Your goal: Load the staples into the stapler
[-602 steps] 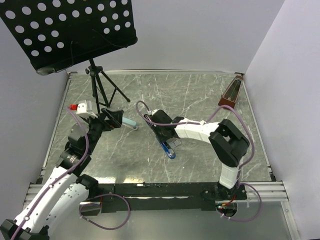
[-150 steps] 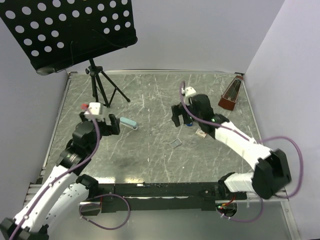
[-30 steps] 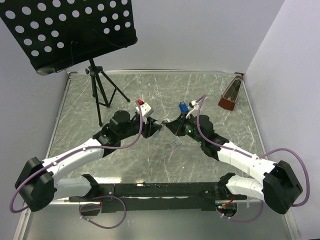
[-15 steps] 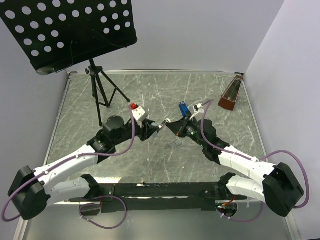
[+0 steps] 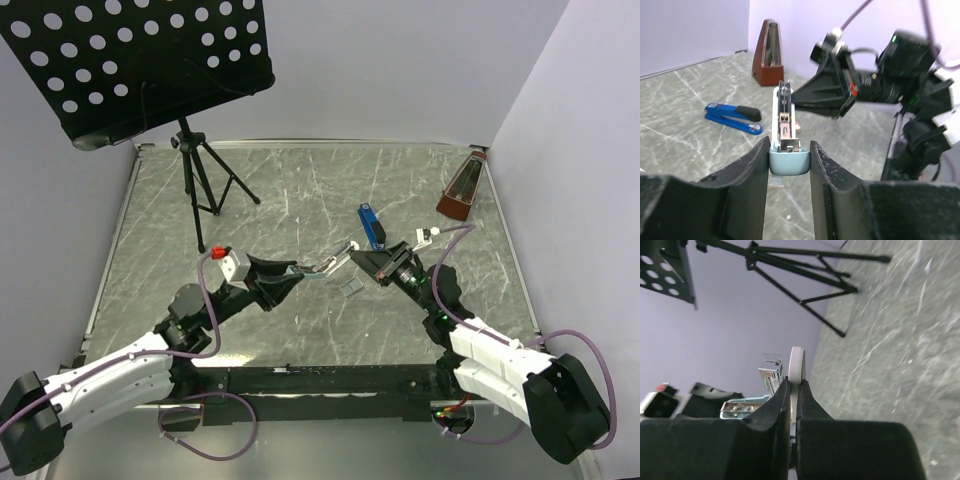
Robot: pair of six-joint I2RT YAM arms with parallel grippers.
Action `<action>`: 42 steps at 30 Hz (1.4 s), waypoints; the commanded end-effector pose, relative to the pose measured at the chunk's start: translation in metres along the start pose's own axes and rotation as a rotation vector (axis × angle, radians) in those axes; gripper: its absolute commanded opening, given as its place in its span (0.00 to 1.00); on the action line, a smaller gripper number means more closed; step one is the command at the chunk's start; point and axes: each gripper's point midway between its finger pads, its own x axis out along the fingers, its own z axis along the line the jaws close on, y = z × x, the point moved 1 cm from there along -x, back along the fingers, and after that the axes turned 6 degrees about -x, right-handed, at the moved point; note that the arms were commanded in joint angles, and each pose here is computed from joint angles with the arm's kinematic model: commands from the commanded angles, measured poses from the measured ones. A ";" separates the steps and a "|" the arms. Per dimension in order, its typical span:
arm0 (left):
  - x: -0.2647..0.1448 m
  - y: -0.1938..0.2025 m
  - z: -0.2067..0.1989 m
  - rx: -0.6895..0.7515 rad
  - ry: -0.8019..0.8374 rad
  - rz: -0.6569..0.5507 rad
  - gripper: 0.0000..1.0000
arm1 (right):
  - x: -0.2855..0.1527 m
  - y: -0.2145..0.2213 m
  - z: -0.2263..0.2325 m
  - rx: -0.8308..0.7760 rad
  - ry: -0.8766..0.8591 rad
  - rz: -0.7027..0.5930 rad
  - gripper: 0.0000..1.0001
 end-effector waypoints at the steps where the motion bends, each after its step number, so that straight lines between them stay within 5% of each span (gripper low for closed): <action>1: -0.006 -0.034 -0.022 -0.106 0.060 -0.200 0.01 | -0.003 -0.047 0.029 0.148 -0.123 -0.215 0.00; 8: -0.025 -0.040 -0.028 -0.185 0.033 -0.356 0.01 | -0.007 -0.042 0.014 0.303 -0.137 -0.223 0.00; 14: -0.030 -0.031 -0.027 -0.226 -0.010 -0.367 0.01 | -0.010 -0.043 0.009 0.392 -0.189 -0.244 0.00; 26: -0.011 -0.036 -0.001 -0.189 -0.243 -0.253 0.01 | 0.015 -0.014 -0.008 0.242 -0.089 -0.061 0.01; 39: 0.008 -0.021 0.022 -0.081 -0.309 0.003 0.01 | 0.019 0.000 -0.020 0.070 -0.031 0.033 0.52; 42: 0.008 -0.023 0.027 -0.051 -0.304 0.049 0.01 | 0.022 0.004 -0.003 -0.139 -0.073 0.119 0.64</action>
